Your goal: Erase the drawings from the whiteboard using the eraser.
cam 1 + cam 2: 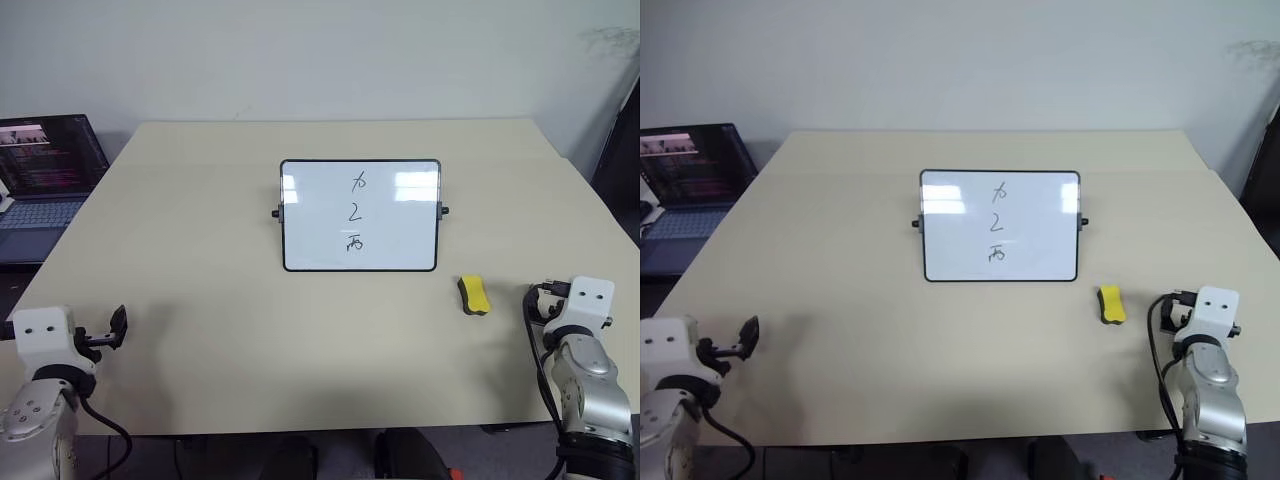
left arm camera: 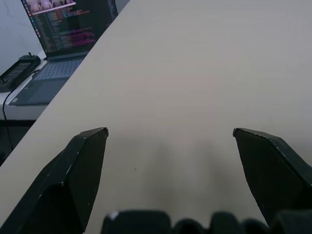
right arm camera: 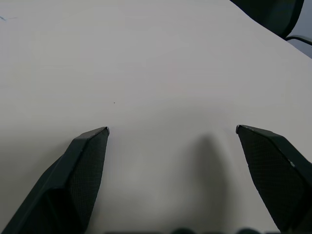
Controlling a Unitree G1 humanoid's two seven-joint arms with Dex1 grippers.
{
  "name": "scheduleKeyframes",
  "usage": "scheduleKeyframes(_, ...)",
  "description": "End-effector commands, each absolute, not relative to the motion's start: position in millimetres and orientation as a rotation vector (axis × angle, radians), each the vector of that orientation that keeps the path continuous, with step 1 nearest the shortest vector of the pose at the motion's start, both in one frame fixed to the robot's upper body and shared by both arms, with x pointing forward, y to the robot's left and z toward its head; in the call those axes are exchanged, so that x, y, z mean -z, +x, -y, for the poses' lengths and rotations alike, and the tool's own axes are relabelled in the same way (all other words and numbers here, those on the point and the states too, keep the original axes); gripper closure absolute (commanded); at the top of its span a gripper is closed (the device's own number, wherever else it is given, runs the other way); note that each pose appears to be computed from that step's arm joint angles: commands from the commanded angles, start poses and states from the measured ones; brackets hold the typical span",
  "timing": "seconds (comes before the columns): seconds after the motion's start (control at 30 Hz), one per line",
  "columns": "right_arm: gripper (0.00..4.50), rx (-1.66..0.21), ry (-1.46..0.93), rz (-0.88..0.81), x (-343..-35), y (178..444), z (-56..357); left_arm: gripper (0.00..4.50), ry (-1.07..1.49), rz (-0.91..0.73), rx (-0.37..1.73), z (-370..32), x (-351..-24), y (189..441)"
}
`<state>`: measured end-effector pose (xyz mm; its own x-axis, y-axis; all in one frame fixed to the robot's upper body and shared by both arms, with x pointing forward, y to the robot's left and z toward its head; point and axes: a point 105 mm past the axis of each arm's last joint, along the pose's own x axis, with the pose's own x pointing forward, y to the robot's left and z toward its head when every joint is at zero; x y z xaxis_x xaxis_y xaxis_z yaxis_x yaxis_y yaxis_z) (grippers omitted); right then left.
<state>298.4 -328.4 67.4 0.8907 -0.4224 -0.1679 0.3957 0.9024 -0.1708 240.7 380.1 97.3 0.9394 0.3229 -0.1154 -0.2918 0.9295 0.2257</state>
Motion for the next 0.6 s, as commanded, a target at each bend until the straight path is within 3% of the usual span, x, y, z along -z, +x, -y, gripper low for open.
scheduleKeyframes(0.03, 0.02, 0.470, -0.152, -0.158, -82, 297, 349, 0.00, 0.193, -0.101, -0.297, -369, -107, 253)
scheduleKeyframes(0.2, 0.02, 0.524, -0.152, -0.140, -84, 292, 363, 0.00, 0.159, -0.056, -0.157, -342, -123, 291)
scheduleKeyframes(0.33, 0.02, 0.531, -0.146, -0.113, -88, 291, 354, 0.00, 0.194, 0.099, 0.080, -304, -201, 342)
scheduleKeyframes(0.5, 0.02, 0.543, -0.146, -0.098, -93, 289, 355, 0.00, 0.203, 0.199, 0.258, -266, -254, 362)
scheduleKeyframes(0.6, 0.02, 0.548, -0.149, -0.094, -94, 288, 358, 0.00, 0.205, 0.217, 0.383, -242, -269, 364)
